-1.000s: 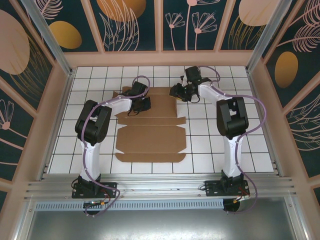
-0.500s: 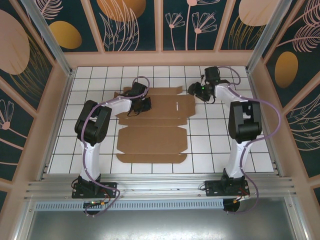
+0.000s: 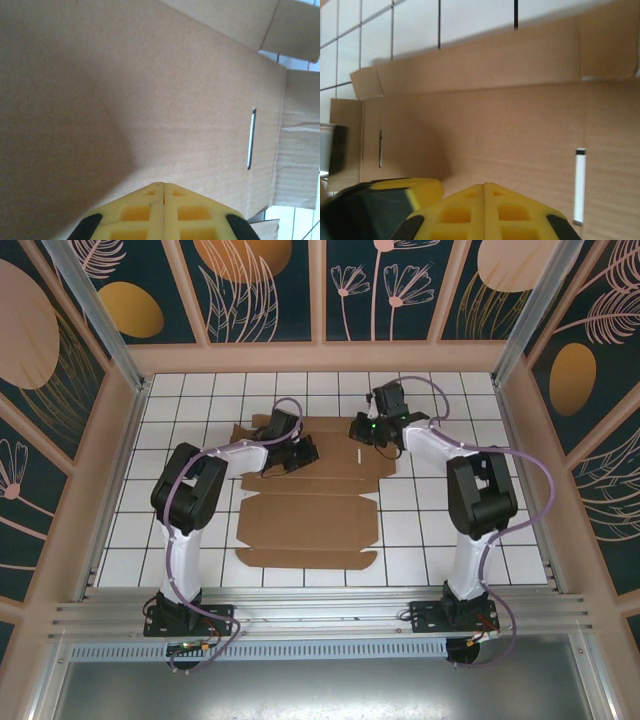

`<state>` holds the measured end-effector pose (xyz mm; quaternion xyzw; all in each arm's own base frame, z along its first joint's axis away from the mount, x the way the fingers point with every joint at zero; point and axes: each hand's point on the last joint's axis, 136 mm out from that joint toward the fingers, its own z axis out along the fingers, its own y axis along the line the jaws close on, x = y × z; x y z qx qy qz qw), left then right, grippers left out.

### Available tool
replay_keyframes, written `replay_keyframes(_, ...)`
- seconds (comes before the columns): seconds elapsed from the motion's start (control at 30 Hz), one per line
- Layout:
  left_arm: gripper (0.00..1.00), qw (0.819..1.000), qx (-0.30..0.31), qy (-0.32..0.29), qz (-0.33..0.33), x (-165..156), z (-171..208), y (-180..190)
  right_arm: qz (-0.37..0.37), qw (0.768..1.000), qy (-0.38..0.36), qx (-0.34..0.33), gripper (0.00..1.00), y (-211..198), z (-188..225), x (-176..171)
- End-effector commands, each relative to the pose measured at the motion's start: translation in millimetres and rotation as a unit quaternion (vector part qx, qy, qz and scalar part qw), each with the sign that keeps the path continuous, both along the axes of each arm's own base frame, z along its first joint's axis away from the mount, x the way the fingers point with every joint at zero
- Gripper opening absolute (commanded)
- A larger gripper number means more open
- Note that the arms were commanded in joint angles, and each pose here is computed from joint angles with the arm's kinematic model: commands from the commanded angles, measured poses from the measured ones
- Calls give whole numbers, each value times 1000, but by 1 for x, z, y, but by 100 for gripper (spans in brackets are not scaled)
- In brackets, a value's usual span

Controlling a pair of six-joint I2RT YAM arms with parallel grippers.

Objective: Fold the paper box

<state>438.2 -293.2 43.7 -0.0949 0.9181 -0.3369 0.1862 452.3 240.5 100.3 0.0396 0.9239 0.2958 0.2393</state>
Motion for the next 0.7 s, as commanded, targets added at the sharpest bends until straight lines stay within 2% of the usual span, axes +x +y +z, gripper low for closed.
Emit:
replay_keyframes(0.0,5,997,-12,-74,22,21,70,12,-1,999,11,41,0,14,-12,2)
replay_keyframes(0.2,18,992,77,-87,51,34,87,82,30,999,25,16,0,27,-38,-5)
replay_keyframes(0.27,27,987,121,-86,55,36,84,104,42,999,33,2,0,34,-50,-8)
replay_keyframes(0.33,40,980,172,-88,55,37,81,126,54,998,37,-25,0,40,-63,-12)
replay_keyframes(0.4,48,969,218,-94,66,36,78,152,59,996,43,-52,0,41,-74,-15)
replay_keyframes(0.53,54,951,286,-81,90,33,70,199,64,993,51,-86,0,38,-92,-18)
replay_keyframes(0.67,60,944,311,-59,94,29,55,224,70,992,53,-95,0,37,-99,-20)
